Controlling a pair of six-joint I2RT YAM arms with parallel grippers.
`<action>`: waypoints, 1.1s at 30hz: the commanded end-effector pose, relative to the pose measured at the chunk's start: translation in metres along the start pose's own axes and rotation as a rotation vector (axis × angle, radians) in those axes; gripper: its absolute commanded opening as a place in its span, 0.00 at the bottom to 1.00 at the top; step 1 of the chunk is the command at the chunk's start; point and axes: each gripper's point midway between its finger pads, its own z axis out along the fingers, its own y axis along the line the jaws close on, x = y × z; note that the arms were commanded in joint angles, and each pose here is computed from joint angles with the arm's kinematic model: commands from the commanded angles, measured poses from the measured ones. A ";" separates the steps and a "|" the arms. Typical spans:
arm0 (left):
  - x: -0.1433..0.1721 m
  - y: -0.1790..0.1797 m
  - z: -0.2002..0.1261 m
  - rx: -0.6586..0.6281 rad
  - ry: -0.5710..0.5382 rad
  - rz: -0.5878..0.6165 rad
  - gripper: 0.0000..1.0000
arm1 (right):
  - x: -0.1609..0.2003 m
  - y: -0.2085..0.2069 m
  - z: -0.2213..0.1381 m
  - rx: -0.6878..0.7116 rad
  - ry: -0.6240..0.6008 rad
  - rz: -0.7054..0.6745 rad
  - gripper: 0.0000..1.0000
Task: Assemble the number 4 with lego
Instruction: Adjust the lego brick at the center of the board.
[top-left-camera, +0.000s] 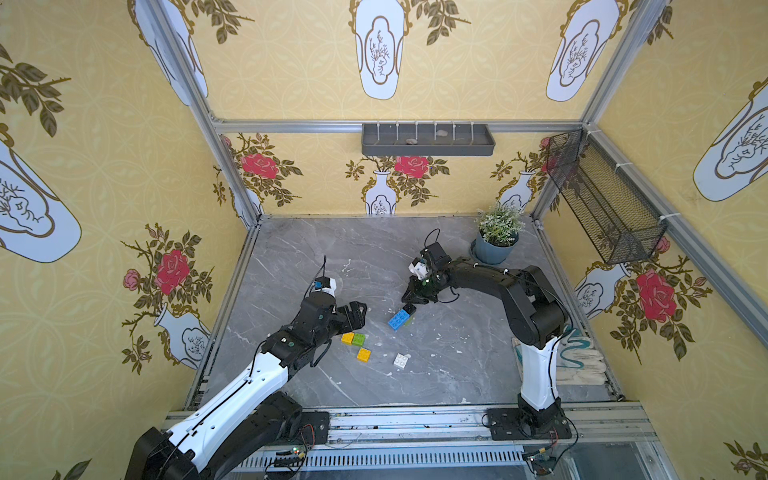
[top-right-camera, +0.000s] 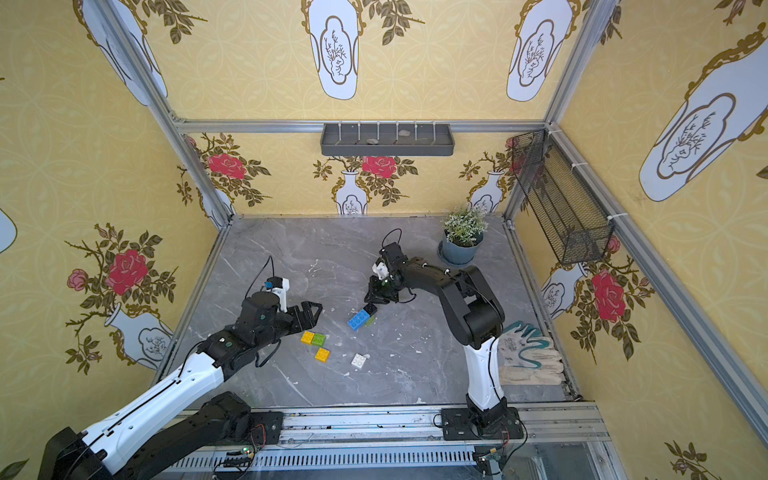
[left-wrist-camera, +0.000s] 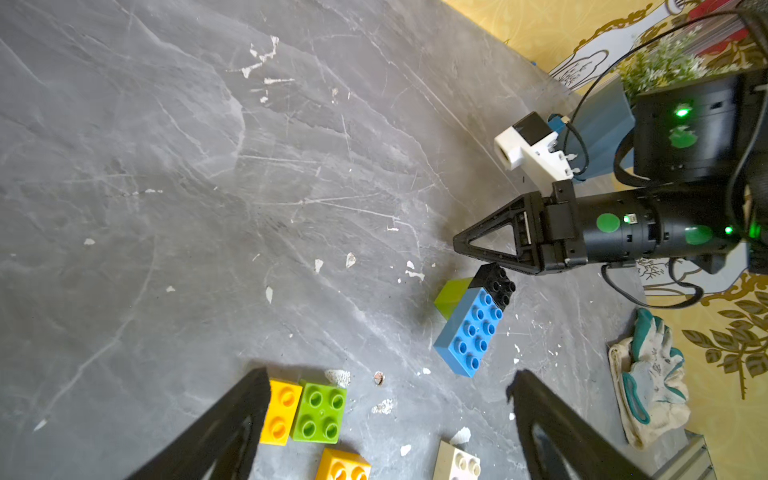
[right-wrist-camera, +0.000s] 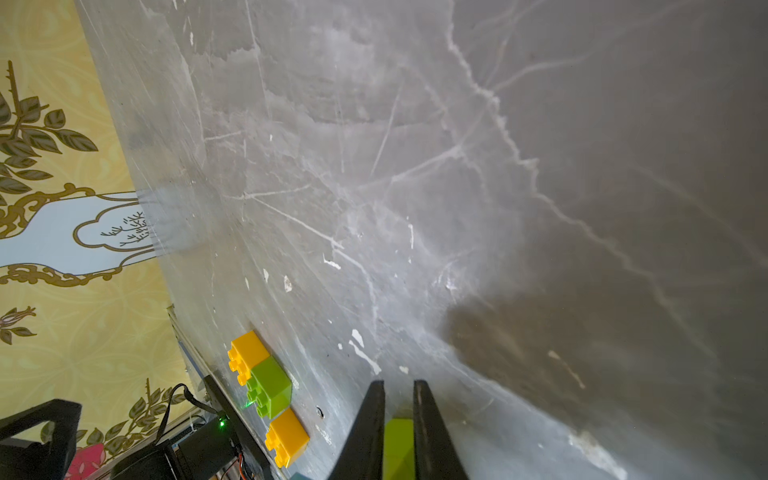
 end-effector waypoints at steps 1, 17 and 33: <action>0.003 -0.005 0.005 0.020 0.028 0.003 0.91 | 0.005 0.002 -0.001 -0.017 -0.012 0.005 0.17; 0.017 0.005 0.023 -0.033 0.101 -0.048 0.84 | 0.015 -0.006 -0.038 0.120 -0.170 -0.019 0.36; 0.024 0.009 0.039 -0.044 0.153 -0.109 0.75 | 0.043 0.068 -0.043 -0.073 -0.177 -0.177 0.65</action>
